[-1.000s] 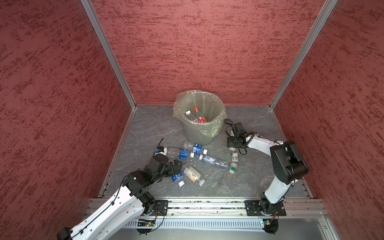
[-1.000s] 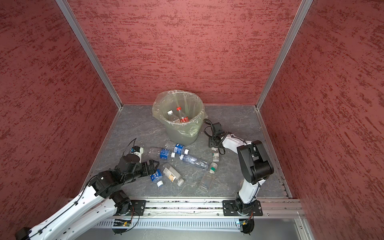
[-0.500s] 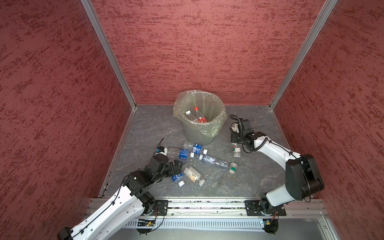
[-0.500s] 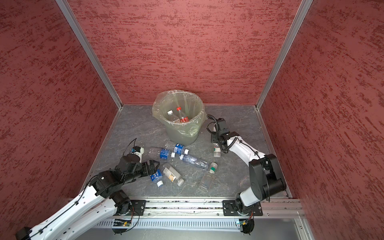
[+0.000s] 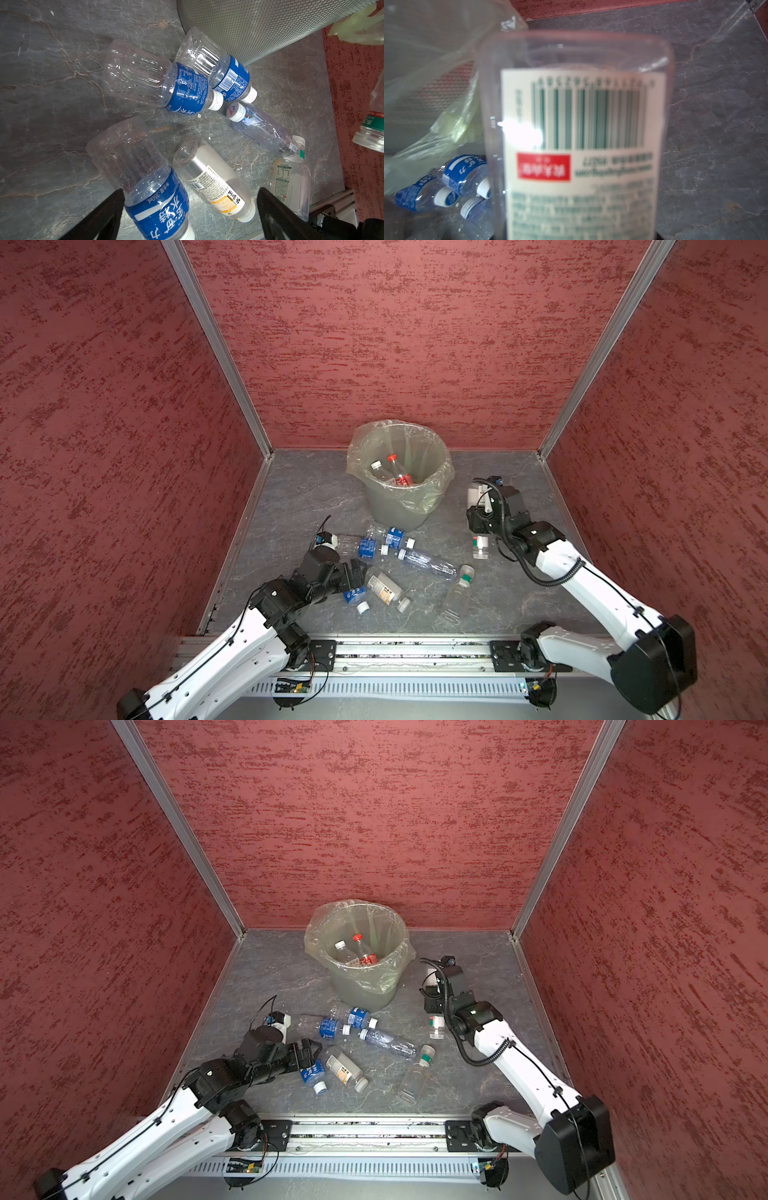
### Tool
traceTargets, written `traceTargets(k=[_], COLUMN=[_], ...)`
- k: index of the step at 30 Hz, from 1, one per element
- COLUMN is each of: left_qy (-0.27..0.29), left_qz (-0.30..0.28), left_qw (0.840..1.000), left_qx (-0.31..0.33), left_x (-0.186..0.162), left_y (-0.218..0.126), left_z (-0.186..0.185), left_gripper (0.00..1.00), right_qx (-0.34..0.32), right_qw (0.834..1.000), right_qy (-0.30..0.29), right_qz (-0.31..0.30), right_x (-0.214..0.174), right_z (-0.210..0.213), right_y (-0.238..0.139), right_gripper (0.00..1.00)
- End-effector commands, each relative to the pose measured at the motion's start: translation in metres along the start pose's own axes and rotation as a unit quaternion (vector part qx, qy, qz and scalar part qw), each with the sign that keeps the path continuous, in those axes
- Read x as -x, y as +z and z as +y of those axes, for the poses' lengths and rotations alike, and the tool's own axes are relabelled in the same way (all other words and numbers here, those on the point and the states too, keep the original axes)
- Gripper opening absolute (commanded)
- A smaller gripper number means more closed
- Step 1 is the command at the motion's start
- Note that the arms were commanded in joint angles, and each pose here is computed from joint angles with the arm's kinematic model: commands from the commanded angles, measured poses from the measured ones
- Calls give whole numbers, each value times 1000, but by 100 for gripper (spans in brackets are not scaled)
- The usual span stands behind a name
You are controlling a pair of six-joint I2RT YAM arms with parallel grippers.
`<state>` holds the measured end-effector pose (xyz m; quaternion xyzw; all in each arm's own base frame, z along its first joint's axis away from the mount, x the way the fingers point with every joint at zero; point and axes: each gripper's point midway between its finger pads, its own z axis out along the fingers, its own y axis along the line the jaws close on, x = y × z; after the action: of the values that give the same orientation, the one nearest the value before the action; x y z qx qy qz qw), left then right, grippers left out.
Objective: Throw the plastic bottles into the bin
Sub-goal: 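Carry the red-labelled bottle up over the bin with the right gripper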
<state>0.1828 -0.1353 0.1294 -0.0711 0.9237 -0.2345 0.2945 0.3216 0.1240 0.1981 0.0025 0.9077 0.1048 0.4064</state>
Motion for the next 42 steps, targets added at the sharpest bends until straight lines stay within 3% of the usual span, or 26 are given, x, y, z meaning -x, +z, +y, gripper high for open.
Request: traceTargets(k=[1, 11, 26, 42], left_qy=[-6, -8, 39, 85], left_qz=[1, 4, 11, -14], left_qw=[1000, 1000, 996, 988], left_qx=[-3, -9, -73, -127], left_x=[-2, -2, 1, 1], left_y=[4, 5, 6, -4], left_z=[1, -2, -34, -62], left_gripper=[100, 100, 99, 99], right_qx=[7, 80, 220, 246], right_qw=[1000, 995, 962, 943], right_qy=[-4, -21, -33, -49], right_qz=[-8, -62, -156, -217], right_x=[-7, -15, -9, 29], right_z=[6, 38, 71, 91], right_y=[-17, -59, -121, -153], right_gripper=[46, 46, 46, 45])
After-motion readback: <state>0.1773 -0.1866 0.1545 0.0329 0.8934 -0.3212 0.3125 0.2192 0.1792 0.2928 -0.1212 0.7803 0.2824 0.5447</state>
